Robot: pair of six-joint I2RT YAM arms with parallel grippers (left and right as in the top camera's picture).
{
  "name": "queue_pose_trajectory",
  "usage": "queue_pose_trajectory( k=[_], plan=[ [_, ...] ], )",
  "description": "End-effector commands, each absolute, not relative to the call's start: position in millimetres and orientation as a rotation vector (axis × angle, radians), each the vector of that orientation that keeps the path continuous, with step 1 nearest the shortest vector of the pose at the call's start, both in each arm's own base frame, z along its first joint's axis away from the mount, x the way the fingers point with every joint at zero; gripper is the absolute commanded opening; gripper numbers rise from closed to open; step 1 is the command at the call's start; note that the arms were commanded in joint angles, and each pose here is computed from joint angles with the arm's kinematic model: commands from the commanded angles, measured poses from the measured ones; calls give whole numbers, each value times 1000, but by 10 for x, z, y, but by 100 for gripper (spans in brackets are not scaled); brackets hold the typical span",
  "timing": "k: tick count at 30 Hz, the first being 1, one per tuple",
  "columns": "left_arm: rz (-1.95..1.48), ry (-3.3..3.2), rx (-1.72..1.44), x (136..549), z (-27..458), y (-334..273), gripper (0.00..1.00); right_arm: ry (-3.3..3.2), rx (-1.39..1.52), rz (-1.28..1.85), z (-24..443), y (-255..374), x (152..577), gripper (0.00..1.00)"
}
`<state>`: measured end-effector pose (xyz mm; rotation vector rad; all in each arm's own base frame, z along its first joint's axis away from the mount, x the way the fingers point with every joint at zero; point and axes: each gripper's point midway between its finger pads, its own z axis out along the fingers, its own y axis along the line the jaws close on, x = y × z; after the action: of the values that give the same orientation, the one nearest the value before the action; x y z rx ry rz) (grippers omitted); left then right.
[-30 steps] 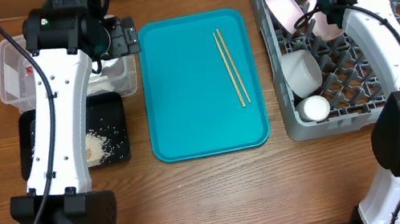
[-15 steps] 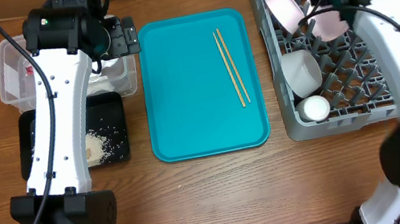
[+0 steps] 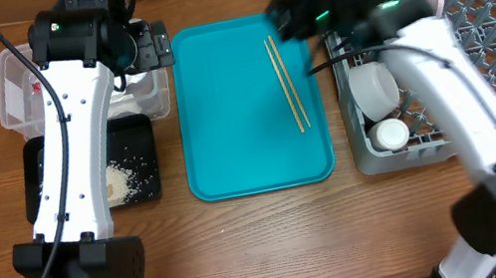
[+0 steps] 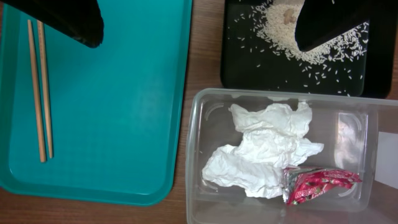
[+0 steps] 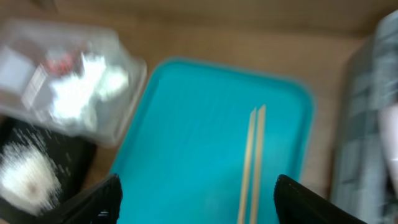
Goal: Sort waste into correct bins and load items into the dishwasher
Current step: 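Grasp one wooden chopstick on the teal tray with the right gripper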
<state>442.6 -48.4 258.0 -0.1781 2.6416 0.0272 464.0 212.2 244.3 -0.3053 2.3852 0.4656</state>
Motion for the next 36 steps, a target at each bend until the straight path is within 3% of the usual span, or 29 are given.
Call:
queue_pose_trajectory(
  k=[1,6,15,33,36],
  plan=[
    [20,2606,-200,4417,2705,-481,100,2470,-309,257,2015,2229,4625,76],
    [20,2606,-199,4417,2705,-481,100,2613,-374,164,1452,2328,4496,65],
    [20,2606,-199,4417,2705,-481,100,2847,-423,96,654,2254,4258,64],
    [21,2606,-199,4417,2705,-480,100,3060,-385,111,-57,2070,4093,63],
    [20,2606,-199,4417,2705,-481,100,3083,-385,116,-69,2058,4037,55]
  ],
)
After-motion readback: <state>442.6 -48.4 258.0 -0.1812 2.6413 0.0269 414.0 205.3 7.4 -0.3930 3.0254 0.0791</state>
